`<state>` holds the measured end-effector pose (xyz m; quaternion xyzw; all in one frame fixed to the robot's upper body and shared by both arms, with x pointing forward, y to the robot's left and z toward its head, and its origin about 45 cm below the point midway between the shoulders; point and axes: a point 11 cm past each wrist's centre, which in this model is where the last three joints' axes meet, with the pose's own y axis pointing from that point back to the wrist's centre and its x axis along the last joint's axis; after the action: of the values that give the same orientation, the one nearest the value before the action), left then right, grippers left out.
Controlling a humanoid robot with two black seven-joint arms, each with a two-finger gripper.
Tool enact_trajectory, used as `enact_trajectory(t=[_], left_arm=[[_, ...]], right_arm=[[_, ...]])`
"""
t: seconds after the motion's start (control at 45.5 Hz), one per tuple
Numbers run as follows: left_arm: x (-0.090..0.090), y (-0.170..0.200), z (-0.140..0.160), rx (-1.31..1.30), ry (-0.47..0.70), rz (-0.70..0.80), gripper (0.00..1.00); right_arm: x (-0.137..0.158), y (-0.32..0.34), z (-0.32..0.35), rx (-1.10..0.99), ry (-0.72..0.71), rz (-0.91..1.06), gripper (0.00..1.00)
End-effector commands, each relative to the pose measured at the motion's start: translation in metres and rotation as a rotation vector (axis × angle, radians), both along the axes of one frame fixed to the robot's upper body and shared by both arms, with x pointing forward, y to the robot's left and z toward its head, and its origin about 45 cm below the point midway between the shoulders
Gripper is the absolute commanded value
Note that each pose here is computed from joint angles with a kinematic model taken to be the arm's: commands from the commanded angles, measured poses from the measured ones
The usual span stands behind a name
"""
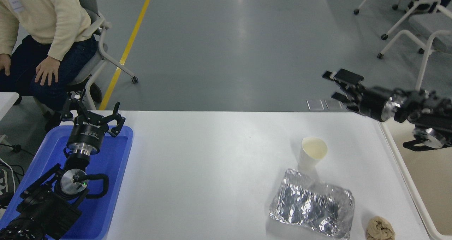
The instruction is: Pick up paper cup place in dustbin
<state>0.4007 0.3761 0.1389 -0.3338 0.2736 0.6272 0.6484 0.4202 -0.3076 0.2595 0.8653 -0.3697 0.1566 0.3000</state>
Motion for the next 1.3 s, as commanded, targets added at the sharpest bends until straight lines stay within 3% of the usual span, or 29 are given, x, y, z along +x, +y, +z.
enact_trajectory(t=[0.0,0.242,0.527,0.857,1.099,1.275], left_arm=[[0.0,0.0,0.0,0.0,0.001,0.0,1.0],[0.0,0.0,0.0,0.0,-0.001,-0.001,1.0],[0.0,0.0,0.0,0.0,-0.001,-0.001,1.0],[0.0,0.0,0.0,0.001,0.002,-0.002,1.0],[0.0,0.0,0.0,0.001,0.001,-0.001,1.0],[0.0,0.0,0.0,0.001,0.001,-0.001,1.0]], right_arm=[[-0.09,-0.115,-0.024,-0.55,0.418,0.038,1.0],[-0.105,-0.115,0.002,-0.565,0.689,0.089,1.0],[-0.11,-0.085,0.036,-0.792,0.93,0.356,1.0],[-0.063,-0.03,0.113,-0.859,0.646,0.381,1.0],[-0.053,-0.012,0.12,-1.064,0.621,0.376,1.0],[-0.047,-0.002,0.131,-1.066,0.574,0.362,1.0]])
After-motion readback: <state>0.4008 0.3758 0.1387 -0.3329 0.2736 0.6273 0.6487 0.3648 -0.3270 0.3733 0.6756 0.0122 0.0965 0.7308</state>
